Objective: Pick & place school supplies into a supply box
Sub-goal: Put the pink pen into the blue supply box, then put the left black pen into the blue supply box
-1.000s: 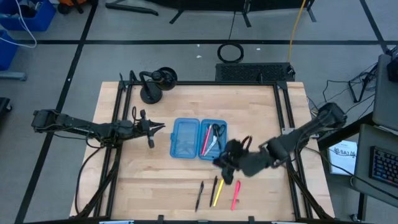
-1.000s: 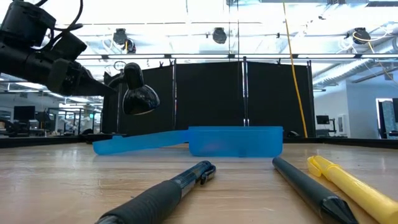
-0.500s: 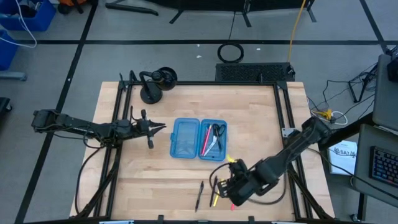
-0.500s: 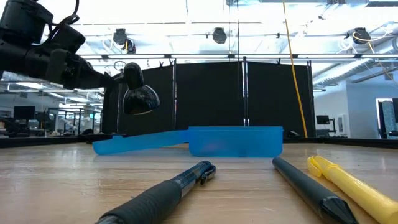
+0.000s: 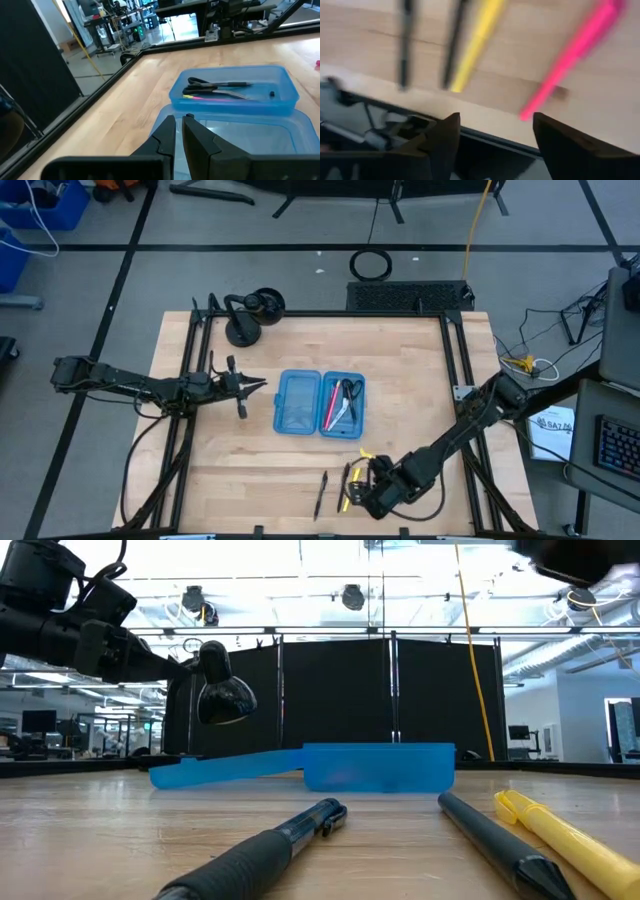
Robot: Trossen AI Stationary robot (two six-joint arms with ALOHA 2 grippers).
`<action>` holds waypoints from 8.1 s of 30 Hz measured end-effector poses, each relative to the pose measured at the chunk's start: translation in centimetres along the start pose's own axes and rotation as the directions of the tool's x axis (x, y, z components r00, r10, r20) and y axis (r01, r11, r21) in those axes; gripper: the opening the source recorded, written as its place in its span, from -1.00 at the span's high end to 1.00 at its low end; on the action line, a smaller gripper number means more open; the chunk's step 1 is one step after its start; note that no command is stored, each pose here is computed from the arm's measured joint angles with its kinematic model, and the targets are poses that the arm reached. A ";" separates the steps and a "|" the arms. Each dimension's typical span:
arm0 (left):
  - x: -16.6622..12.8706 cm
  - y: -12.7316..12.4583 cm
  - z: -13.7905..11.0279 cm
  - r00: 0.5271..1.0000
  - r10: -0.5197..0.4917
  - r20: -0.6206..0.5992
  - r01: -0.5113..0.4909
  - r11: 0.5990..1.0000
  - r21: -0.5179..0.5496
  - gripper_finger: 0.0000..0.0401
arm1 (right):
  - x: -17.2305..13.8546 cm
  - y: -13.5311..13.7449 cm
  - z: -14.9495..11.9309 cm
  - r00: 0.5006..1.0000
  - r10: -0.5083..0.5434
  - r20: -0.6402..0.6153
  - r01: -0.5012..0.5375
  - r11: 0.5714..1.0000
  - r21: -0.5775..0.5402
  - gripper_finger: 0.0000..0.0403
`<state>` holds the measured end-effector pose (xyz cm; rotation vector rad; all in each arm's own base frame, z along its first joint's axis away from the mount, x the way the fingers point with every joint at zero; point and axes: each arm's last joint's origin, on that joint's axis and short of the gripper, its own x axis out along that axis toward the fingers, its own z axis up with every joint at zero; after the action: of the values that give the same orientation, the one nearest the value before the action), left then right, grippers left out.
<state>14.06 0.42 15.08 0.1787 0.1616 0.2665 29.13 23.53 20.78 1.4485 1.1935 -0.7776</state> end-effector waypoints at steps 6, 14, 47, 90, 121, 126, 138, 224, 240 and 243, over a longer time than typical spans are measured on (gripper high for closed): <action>0.0 0.0 0.0 1.000 0.000 -0.003 0.000 1.000 0.000 0.81 | 0.6 -1.8 -0.5 0.995 -0.101 -0.019 0.102 0.994 0.049 -0.21; 0.0 0.0 0.0 1.000 0.000 -0.004 0.000 1.000 -0.002 0.81 | 2.2 -3.3 1.8 0.980 -0.183 0.083 0.178 0.981 0.072 -0.02; 0.0 -0.4 0.0 0.991 -0.130 0.016 0.130 0.991 -0.009 0.81 | 9.3 -7.6 3.5 0.924 -0.379 -0.042 0.370 0.918 -0.144 0.80; 0.0 -0.4 -0.3 0.991 -0.135 -0.018 0.134 0.990 -0.043 0.81 | -7.0 3.8 18.7 0.948 0.294 0.121 -0.276 0.950 -0.148 0.91; -0.1 -0.5 -0.8 0.988 -0.142 -0.066 0.137 0.988 -0.069 0.81 | 0.9 4.3 27.0 0.984 0.154 0.088 -0.146 0.985 -0.098 0.91; -0.1 -0.5 -0.8 0.988 -0.142 -0.065 0.137 0.988 -0.070 0.81 | 1.3 4.2 27.3 0.986 0.139 0.089 -0.130 0.987 -0.095 0.91; -0.1 -0.5 -0.8 0.988 -0.142 -0.065 0.138 0.988 -0.073 0.81 | 1.3 3.7 27.4 0.990 0.097 0.097 -0.091 0.993 -0.068 0.80; 6.2 -25.0 16.7 0.572 0.081 -0.816 -0.665 0.628 -0.404 0.81 | -6.1 -20.4 17.3 0.439 0.898 0.013 0.459 -0.212 -0.862 1.00; 15.3 -27.1 13.4 0.541 -0.303 -0.784 -0.534 0.597 -0.599 0.64 | -6.5 -20.9 17.5 0.428 0.904 -0.019 0.424 -0.220 -0.878 1.00; 16.1 -27.0 13.6 0.533 -0.374 -0.759 -0.505 0.579 -0.640 0.42 | -6.5 -20.9 17.5 0.429 0.903 -0.020 0.438 -0.227 -0.870 1.00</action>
<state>38.52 -22.89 20.86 -0.9751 1.0329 0.4881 9.78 3.79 16.14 -0.2856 0.0805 0.1954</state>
